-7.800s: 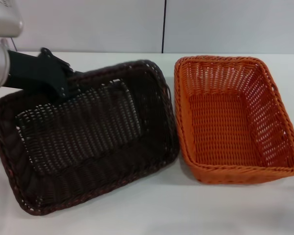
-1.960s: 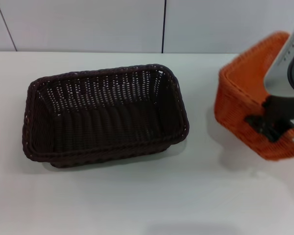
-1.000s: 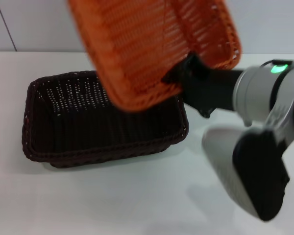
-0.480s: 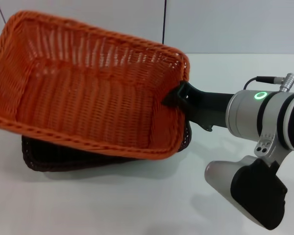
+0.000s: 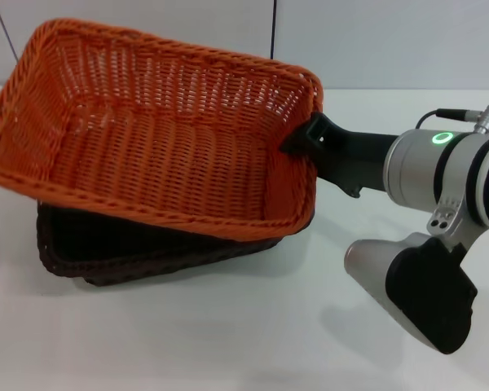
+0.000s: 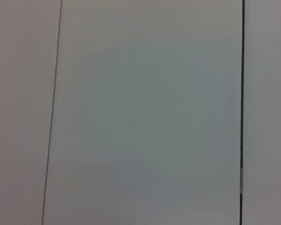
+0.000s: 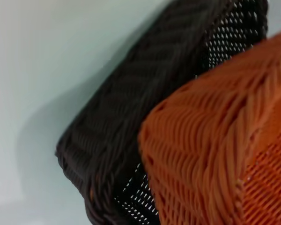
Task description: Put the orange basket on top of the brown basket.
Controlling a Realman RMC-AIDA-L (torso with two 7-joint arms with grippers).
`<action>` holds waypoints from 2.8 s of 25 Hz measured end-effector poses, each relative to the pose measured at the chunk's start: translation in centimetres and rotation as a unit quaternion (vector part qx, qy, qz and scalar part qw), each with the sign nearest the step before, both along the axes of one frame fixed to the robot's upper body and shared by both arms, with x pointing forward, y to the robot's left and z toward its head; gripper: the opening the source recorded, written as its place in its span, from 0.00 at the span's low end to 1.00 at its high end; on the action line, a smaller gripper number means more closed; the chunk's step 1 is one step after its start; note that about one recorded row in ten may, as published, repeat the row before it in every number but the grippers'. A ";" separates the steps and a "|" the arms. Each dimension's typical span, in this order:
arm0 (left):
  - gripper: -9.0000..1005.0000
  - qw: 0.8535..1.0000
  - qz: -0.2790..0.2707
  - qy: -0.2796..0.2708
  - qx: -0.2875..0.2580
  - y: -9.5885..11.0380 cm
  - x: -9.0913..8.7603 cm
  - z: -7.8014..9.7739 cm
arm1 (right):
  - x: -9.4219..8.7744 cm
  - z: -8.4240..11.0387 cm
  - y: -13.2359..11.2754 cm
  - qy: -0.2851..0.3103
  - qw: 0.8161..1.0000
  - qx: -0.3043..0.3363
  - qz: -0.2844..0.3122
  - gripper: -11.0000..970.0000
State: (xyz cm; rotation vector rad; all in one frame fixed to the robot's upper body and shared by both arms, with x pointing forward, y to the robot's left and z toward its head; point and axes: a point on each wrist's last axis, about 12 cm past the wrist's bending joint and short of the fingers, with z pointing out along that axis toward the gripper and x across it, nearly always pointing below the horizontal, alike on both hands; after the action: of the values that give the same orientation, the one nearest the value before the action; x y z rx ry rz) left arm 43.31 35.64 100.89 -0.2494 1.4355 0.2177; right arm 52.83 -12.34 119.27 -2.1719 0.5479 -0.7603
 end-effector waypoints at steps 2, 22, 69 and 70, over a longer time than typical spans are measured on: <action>0.80 1.000 0.000 0.000 0.000 0.0 0.0 0.0 | 0.0 0.0 0.0 0.000 1.000 -0.001 0.000 0.18; 0.80 1.000 -0.009 -0.002 -0.003 -0.5 0.1 0.0 | 1.9 -0.4 -1.0 0.004 1.000 -0.019 -0.018 0.18; 0.80 1.000 -0.004 -0.012 0.007 0.1 -0.5 0.3 | -0.1 -4.3 -6.8 0.165 0.621 0.690 -0.333 0.51; 0.80 1.000 -0.004 -0.013 0.007 0.1 -0.5 0.3 | -0.2 -7.5 -11.4 0.125 0.483 0.774 -0.390 0.51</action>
State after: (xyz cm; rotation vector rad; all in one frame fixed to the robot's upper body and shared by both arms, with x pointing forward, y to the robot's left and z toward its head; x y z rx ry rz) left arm 42.77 35.78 101.20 -0.2345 1.4089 0.2181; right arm 52.68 -23.70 111.74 -0.1597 1.5886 -0.0424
